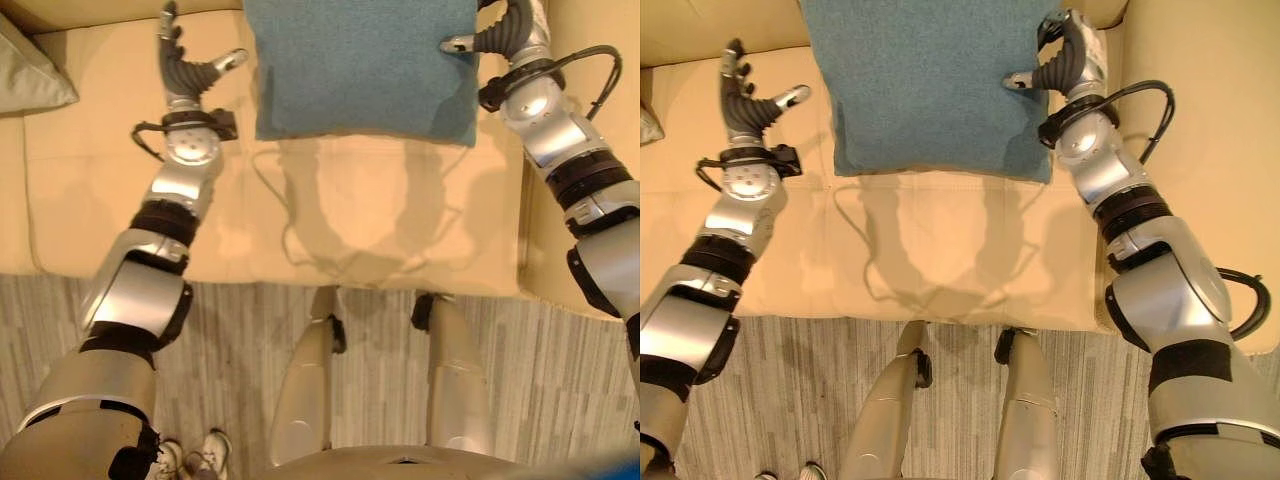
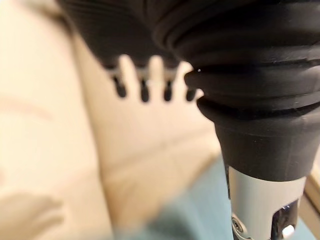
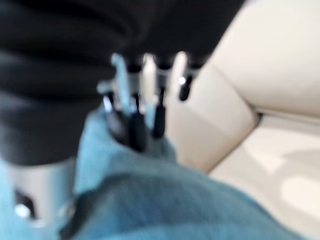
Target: Pick up all the scattered cushions and arrange them neatly on the sofa.
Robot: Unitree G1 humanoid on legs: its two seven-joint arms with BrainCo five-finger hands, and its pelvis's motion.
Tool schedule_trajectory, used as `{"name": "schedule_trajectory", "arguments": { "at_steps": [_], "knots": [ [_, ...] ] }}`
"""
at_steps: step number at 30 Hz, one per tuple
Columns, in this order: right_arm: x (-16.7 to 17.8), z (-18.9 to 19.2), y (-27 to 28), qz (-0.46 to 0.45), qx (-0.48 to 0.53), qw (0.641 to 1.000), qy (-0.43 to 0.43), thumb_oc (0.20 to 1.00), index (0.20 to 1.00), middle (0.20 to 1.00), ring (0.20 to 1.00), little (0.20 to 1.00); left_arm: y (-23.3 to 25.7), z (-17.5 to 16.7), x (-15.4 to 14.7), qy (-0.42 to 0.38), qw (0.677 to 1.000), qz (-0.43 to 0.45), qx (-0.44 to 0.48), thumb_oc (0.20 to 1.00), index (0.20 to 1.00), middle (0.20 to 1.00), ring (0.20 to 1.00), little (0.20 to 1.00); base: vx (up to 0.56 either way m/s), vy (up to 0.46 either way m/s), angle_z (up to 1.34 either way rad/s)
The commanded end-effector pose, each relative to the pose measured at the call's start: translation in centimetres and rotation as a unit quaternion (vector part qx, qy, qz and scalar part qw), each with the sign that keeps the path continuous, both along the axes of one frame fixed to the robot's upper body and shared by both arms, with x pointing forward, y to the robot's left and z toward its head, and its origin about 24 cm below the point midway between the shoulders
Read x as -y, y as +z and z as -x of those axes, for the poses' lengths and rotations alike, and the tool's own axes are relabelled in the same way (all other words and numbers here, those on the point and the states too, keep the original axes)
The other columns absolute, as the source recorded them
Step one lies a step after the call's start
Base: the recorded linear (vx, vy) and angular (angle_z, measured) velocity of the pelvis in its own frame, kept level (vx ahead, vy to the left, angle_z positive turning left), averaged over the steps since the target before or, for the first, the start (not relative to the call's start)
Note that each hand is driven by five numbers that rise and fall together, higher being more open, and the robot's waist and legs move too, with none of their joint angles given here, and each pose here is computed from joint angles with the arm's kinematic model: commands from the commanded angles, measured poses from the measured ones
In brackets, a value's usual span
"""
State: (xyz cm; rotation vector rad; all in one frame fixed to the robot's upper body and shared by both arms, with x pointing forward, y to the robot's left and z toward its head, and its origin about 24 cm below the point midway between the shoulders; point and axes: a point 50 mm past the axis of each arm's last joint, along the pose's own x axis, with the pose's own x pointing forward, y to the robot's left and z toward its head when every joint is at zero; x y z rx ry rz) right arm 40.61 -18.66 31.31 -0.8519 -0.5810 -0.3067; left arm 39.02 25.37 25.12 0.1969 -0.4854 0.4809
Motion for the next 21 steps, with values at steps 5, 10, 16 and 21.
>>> {"name": "schedule_trajectory", "arguments": {
  "at_steps": [5, 10, 16, 21],
  "knots": [
    [-0.5, 2.5, 5.4, -0.005, 0.109, 0.992, 0.067, 1.000, 1.000, 1.000, 1.000, 1.000, 1.5, 2.1, -4.6, 0.055, 0.997, 0.003, 0.049, 1.000, 1.000, 1.000, 1.000, 1.000, -0.03, 0.012, 0.00],
    [1.7, 3.2, 1.4, -0.011, 0.079, 0.994, 0.075, 1.000, 1.000, 1.000, 1.000, 1.000, -4.1, 4.3, -6.1, 0.054, 0.998, 0.019, 0.014, 1.000, 1.000, 1.000, 1.000, 1.000, -0.01, 0.029, 0.01],
    [5.3, 4.4, -9.2, -0.043, -0.050, 0.996, 0.058, 1.000, 1.000, 1.000, 1.000, 1.000, -15.6, 7.8, -5.3, 0.035, 0.987, 0.109, -0.110, 1.000, 1.000, 1.000, 1.000, 1.000, 0.03, 0.011, 0.01],
    [7.1, 7.7, -19.4, -0.098, -0.188, 0.977, 0.037, 1.000, 1.000, 1.000, 1.000, 1.000, -25.5, 13.2, -2.8, 0.008, 0.951, 0.148, -0.271, 1.000, 1.000, 1.000, 1.000, 1.000, 0.05, 0.000, 0.02]
  ]
}}
